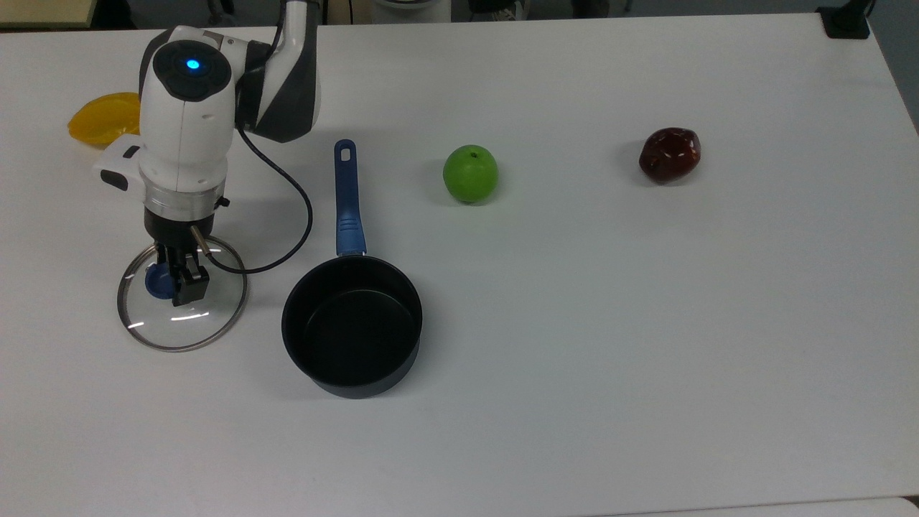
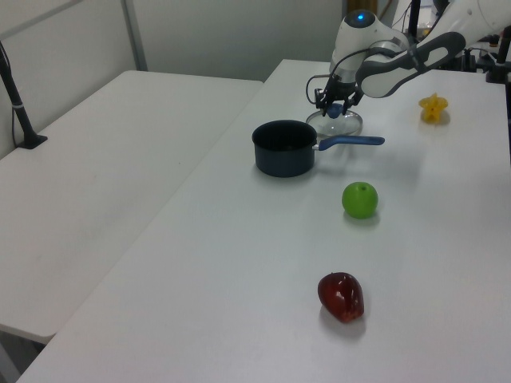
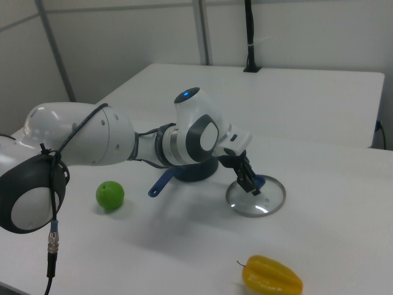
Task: Open lid
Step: 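Lower the glass lid flat onto the table beside the saucepan, then open the gripper, release the knob, and raise the gripper away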
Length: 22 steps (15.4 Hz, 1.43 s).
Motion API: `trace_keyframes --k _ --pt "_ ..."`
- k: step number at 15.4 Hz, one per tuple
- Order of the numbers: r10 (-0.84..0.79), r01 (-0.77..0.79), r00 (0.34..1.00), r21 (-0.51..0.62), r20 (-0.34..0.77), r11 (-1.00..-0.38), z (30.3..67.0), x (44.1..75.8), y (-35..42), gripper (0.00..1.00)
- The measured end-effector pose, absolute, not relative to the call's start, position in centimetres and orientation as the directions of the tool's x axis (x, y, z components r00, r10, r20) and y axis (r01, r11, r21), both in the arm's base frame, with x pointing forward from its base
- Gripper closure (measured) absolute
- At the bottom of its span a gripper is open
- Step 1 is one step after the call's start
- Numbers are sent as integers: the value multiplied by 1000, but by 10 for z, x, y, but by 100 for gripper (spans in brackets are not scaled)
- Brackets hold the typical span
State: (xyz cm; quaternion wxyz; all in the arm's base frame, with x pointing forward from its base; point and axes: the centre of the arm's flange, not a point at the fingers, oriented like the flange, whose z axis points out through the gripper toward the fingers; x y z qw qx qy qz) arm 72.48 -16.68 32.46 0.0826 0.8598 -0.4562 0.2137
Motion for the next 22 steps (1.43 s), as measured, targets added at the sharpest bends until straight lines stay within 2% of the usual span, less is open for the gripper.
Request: trace_keyframes --k 1,3,5,6,8,10,14,16,19,21,22 --pt "-749 -820 493 -52 443 -570 324 725 -167 31" --pt "-749 -820 494 -50 442 -570 323 725 -167 29" --pt "-749 -820 493 -50 442 -570 323 725 -168 20" --pt "-749 -821 492 -51 443 -569 323 725 -169 19" --pt "-749 -822 484 -58 452 -566 330 726 -171 2" --pt "-749 -822 466 -82 471 -563 352 727 -173 0" --pt "-780 -831 412 -157 471 -533 426 720 -172 0" --pt "-782 -822 448 -146 433 -551 462 711 -156 0" --pt "-755 -780 550 -102 358 -617 513 692 -109 0" --pt "-701 -716 654 -63 285 -695 547 671 -77 0" --pt "-639 -651 733 -32 236 -759 566 654 -60 0"
